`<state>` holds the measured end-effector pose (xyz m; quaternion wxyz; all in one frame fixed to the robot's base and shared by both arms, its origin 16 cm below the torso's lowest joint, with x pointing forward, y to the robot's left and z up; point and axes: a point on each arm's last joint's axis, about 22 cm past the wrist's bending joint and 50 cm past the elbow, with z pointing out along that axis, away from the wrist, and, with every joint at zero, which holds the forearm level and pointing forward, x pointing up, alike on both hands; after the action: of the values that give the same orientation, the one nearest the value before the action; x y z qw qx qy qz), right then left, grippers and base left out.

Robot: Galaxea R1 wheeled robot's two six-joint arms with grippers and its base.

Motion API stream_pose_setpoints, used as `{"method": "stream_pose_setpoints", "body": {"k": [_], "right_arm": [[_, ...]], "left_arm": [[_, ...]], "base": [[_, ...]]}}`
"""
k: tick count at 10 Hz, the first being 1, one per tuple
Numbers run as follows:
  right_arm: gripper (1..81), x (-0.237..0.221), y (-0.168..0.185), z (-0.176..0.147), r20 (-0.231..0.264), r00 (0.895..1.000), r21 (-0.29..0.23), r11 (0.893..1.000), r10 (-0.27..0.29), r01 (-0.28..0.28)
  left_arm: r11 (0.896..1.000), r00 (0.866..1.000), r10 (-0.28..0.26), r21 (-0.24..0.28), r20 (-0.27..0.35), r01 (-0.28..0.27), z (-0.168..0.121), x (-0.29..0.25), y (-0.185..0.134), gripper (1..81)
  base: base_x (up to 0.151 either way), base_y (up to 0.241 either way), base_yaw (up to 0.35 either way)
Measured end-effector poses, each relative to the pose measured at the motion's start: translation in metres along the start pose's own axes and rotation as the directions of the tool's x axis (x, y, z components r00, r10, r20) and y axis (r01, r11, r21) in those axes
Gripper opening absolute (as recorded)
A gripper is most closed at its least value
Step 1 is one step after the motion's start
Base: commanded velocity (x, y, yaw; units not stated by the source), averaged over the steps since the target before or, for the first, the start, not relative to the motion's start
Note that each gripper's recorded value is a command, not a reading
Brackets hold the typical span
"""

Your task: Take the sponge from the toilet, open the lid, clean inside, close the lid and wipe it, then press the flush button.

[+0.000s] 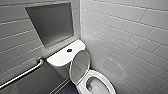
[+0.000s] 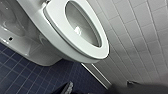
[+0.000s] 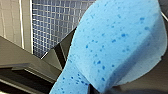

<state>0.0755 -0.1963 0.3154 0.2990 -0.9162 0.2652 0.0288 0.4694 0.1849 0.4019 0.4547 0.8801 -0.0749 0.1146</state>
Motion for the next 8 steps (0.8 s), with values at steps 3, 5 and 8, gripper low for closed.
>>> {"method": "stream_pose_setpoints", "body": {"k": [3, 5, 8], "right_arm": [[1.0, 0.006, -0.003, 0.002, -0.006, 1.0, 0.007, 1.0, -0.011, 0.011], [1.0, 0.006, -0.003, 0.002, -0.005, 1.0, 0.008, 1.0, -0.014, 0.014], [1.0, 0.007, -0.009, 0.007, -0.007, 1.0, 0.02, 0.999, -0.027, 0.028]], "left_arm": [[0.993, 0.991, -0.044, 0.115, 0.126, 0.029, -0.009, -0.111, -0.021, 81.1], [0.985, 0.977, -0.087, 0.164, 0.197, 0.055, -0.013, -0.18, -0.028, 81.1], [0.962, 0.954, -0.145, 0.265, 0.263, 0.073, -0.016, -0.252, -0.056, 81.1]], "base": [[0.0, 0.0, 0.0], [0.0, 0.0, 0.0], [0.0, 0.0, 0.0]]}}
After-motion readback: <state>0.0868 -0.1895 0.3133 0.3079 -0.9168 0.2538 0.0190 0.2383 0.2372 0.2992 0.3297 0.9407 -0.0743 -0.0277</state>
